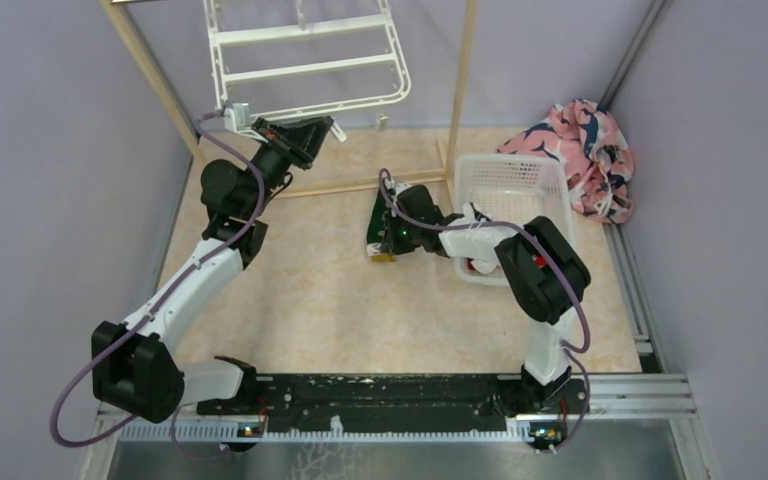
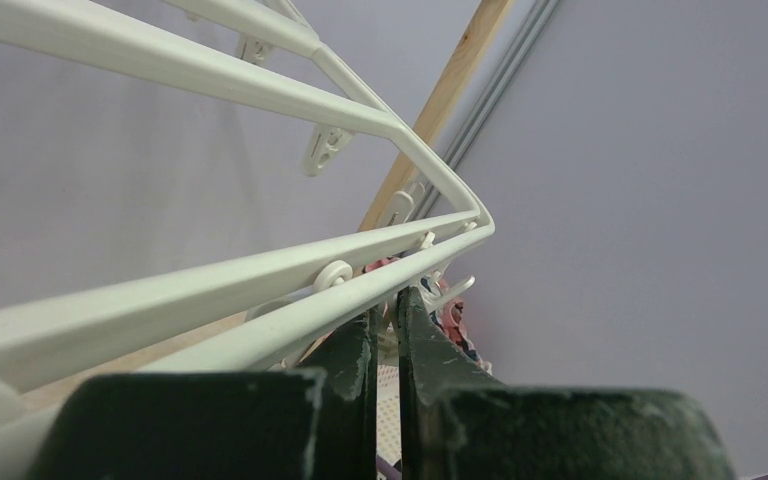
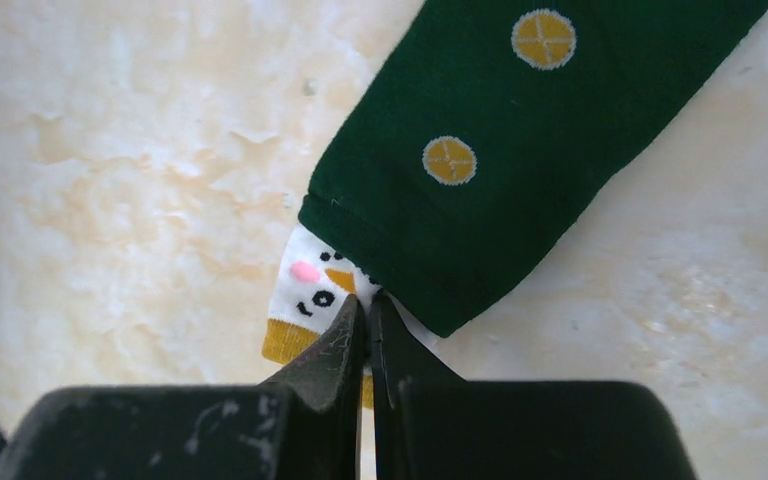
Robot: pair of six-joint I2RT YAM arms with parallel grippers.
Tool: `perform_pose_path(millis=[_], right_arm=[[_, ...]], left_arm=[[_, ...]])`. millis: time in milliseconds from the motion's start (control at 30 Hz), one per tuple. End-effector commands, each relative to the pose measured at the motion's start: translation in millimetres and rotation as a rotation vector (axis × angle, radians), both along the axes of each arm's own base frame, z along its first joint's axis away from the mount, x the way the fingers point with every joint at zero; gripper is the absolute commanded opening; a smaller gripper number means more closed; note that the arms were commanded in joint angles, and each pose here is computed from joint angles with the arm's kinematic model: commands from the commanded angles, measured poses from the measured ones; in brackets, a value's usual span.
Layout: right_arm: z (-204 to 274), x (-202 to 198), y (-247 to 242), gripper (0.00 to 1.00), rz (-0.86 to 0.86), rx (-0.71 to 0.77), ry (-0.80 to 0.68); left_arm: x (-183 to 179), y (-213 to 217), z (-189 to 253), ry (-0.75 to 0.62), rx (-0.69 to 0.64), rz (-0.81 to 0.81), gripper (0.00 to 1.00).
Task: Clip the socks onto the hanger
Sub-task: Pick up the sock at the center of the board, then clamp the sock onto the hanger.
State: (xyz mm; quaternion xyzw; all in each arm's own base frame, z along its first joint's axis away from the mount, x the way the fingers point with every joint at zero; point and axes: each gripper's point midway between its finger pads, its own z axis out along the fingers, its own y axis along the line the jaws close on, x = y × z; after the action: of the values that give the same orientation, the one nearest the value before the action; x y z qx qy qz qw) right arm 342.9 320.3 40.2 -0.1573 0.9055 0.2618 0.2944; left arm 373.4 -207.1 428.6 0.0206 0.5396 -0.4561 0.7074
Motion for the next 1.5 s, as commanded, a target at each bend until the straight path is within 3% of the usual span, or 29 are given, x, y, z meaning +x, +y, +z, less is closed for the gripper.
perform_pose_path(millis=[0, 200, 533, 667, 1000, 1467], right_arm=[[70, 1, 25, 0.0, 0.051, 0.217, -0.083], [134, -2, 4, 0.0, 0.03, 0.333, -0.213], [257, -19, -12, 0.0, -0.161, 0.591, -0.541], [281, -19, -9, 0.0, -0.267, 0.641, -0.663], [332, -6, -1, 0.0, -0.396, 0.779, -0.759], [370, 19, 28, 0.0, -0.355, 0.755, -0.865]], left_arm=[[-8, 3, 18, -0.041, -0.015, 0.006, 0.0], [-7, 3, 16, -0.037, -0.015, 0.009, 0.0], [-6, -1, 13, -0.023, -0.029, -0.015, 0.0], [-6, -1, 12, -0.018, -0.034, -0.015, 0.0], [-7, -1, 13, -0.006, -0.045, -0.015, 0.0], [-3, -3, 7, 0.012, -0.043, -0.004, 0.0]])
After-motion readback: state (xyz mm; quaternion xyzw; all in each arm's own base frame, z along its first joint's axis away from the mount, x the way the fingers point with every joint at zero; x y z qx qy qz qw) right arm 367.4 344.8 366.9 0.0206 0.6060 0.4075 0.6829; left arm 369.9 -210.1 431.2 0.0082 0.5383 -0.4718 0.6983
